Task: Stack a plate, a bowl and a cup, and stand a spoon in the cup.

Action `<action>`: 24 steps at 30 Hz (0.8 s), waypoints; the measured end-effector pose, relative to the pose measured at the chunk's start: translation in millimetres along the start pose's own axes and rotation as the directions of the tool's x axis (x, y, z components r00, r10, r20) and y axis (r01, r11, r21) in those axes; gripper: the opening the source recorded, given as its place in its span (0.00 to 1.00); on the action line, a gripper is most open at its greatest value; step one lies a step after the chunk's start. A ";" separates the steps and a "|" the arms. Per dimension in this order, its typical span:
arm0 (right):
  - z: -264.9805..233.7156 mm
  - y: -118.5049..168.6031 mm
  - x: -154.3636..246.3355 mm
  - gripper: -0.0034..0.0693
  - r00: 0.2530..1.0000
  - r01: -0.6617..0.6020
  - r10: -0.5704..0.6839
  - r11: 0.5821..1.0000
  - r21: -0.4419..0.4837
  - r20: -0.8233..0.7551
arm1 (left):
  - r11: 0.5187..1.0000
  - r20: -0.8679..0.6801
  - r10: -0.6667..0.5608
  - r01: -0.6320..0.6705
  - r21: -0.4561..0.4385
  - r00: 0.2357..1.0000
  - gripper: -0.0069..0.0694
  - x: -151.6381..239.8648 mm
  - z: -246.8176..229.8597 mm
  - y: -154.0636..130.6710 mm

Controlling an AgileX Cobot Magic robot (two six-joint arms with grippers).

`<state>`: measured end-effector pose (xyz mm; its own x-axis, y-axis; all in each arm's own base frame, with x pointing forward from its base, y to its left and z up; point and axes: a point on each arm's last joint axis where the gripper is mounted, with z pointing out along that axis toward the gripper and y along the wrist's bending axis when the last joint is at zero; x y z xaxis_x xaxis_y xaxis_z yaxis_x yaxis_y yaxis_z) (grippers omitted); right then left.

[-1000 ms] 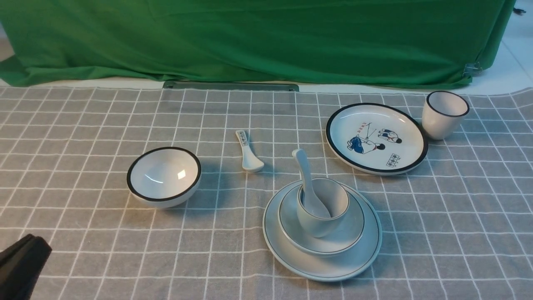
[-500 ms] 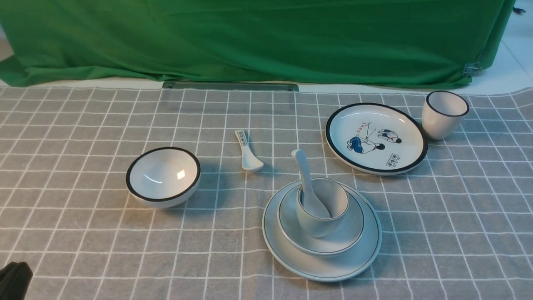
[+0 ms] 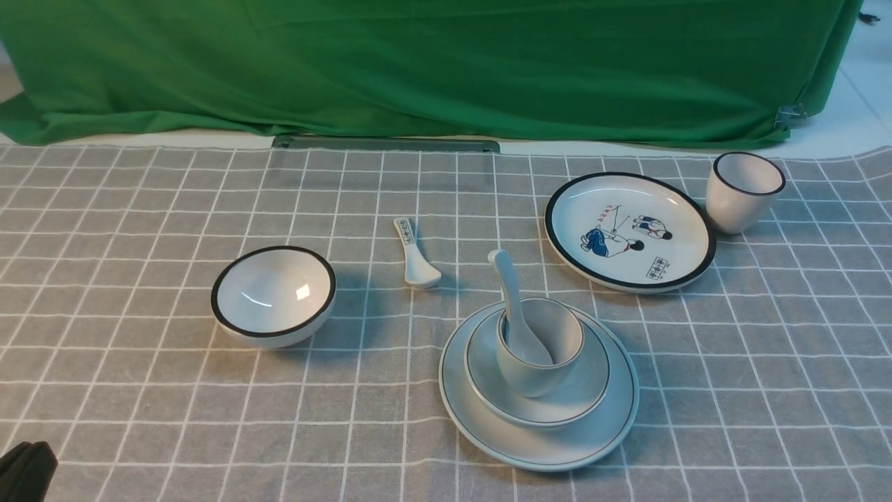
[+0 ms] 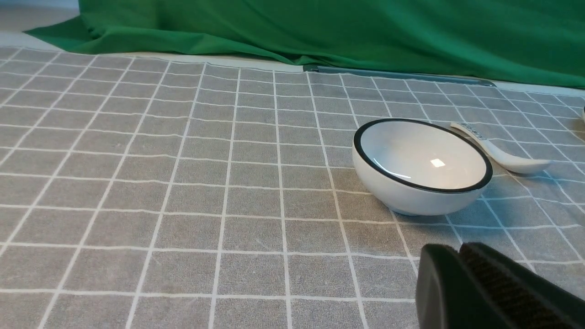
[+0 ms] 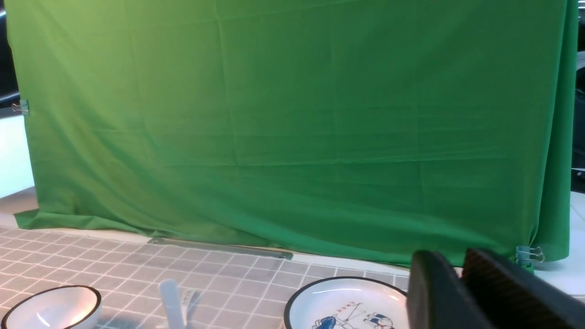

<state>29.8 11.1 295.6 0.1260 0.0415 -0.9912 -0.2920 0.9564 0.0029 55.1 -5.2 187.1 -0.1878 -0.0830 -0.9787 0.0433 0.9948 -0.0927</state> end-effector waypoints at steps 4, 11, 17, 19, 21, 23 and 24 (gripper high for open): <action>0.0 0.0 0.0 0.25 1.000 0.005 -0.005 1.000 0.000 0.000 | 1.000 0.000 0.000 0.000 0.000 1.000 0.11 0.0 0.0 0.0; 1.1 -0.3 9.3 0.27 0.980 0.182 -0.182 0.983 -0.012 -0.080 | 1.000 0.000 0.000 0.000 0.000 1.000 0.11 0.0 0.0 0.0; 5.3 -7.3 22.9 0.28 0.962 0.218 -0.208 0.975 0.040 -0.176 | 1.000 0.000 0.000 0.000 0.000 1.000 0.11 0.0 0.0 0.0; 5.5 -8.0 25.1 0.28 0.962 0.210 -0.198 0.977 0.047 -0.188 | 1.000 0.000 0.000 0.000 0.000 1.000 0.11 0.0 0.0 0.0; 5.5 -8.6 26.0 0.29 0.963 0.201 -0.187 0.978 0.054 -0.193 | 1.000 0.000 0.000 0.000 0.000 1.000 0.11 0.0 0.0 0.0; 5.5 -8.4 26.0 0.30 0.965 0.190 -0.176 0.980 0.054 -0.192 | 1.000 0.000 0.000 0.000 0.000 1.000 0.11 0.0 0.0 0.0; 5.5 -8.0 26.1 0.31 0.968 0.177 -0.164 0.983 0.052 -0.191 | 1.000 0.000 0.000 0.000 0.000 1.000 0.11 0.0 0.0 0.0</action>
<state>40.7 6.1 270.4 -0.0116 -0.1721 -0.9850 -0.2156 0.9624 -0.1656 55.1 -5.2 187.1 -0.1881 -0.0830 -0.9786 0.0434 0.9948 -0.0927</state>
